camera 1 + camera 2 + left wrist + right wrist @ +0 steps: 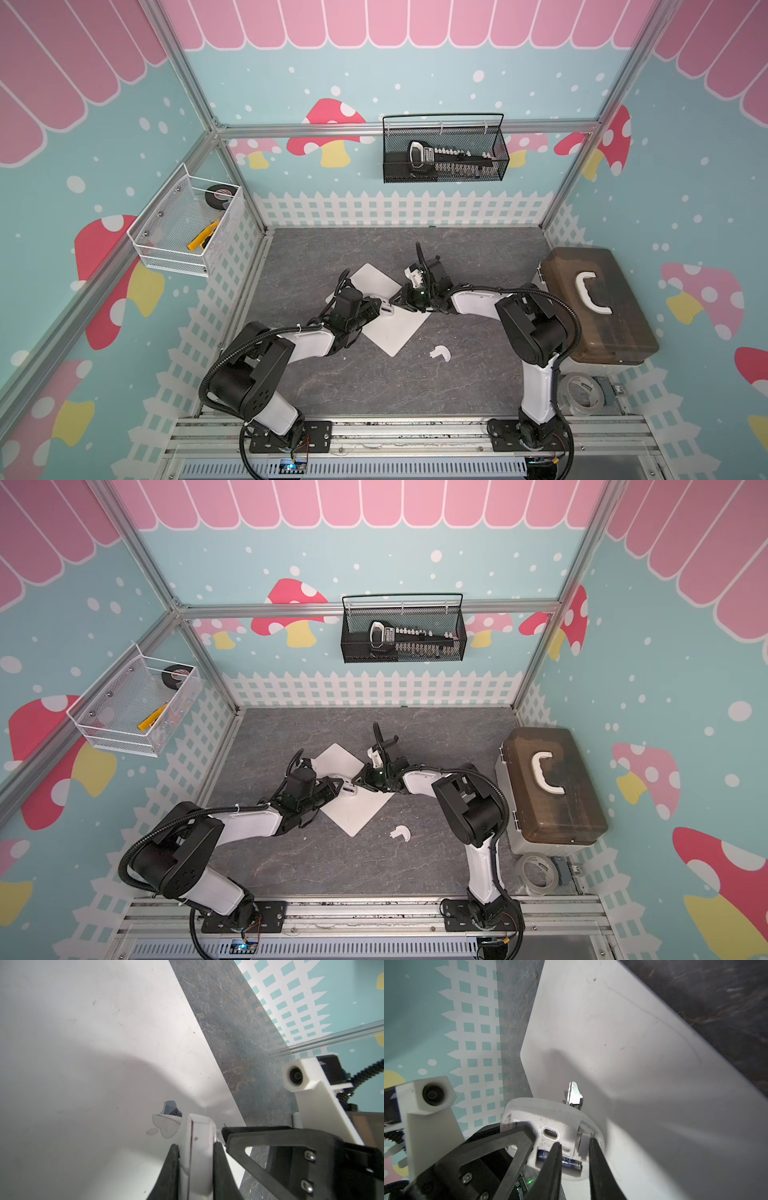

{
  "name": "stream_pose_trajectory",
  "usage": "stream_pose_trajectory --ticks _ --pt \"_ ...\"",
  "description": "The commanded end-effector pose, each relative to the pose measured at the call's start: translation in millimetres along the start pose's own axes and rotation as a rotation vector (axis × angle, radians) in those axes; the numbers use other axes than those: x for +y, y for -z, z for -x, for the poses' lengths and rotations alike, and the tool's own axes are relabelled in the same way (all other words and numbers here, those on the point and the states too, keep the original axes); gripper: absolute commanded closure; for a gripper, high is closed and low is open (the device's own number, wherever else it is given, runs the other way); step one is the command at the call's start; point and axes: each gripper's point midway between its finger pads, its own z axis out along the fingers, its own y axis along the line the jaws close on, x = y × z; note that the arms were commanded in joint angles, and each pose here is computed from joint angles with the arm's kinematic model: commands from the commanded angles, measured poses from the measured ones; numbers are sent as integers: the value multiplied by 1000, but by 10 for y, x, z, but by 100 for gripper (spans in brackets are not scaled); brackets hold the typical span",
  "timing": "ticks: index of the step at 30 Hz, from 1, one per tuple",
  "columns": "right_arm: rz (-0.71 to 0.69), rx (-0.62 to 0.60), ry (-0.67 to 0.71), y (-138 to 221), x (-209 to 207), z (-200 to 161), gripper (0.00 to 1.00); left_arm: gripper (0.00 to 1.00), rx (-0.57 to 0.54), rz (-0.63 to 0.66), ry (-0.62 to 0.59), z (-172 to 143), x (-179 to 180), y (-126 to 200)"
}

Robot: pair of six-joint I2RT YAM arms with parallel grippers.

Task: Insert the wireless mouse receiver into the laptop
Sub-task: Take out the USB plug from the mouse.

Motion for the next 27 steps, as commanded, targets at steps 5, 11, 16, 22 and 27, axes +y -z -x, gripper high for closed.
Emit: stream_pose_trajectory --ticks 5,11,16,22,27 --pt "-24 20 -1 -93 -70 -28 79 100 123 163 -12 -382 513 26" --pt "-27 23 -4 -112 -79 -30 83 100 120 161 -13 -378 508 27" --pt "-27 23 -7 -128 -84 -15 89 100 121 159 -13 -381 507 28" --pt "-30 18 0 -105 -61 -10 97 100 115 156 -15 -366 496 39" --pt "-70 -31 42 91 3 71 98 100 99 162 -20 -321 491 78"
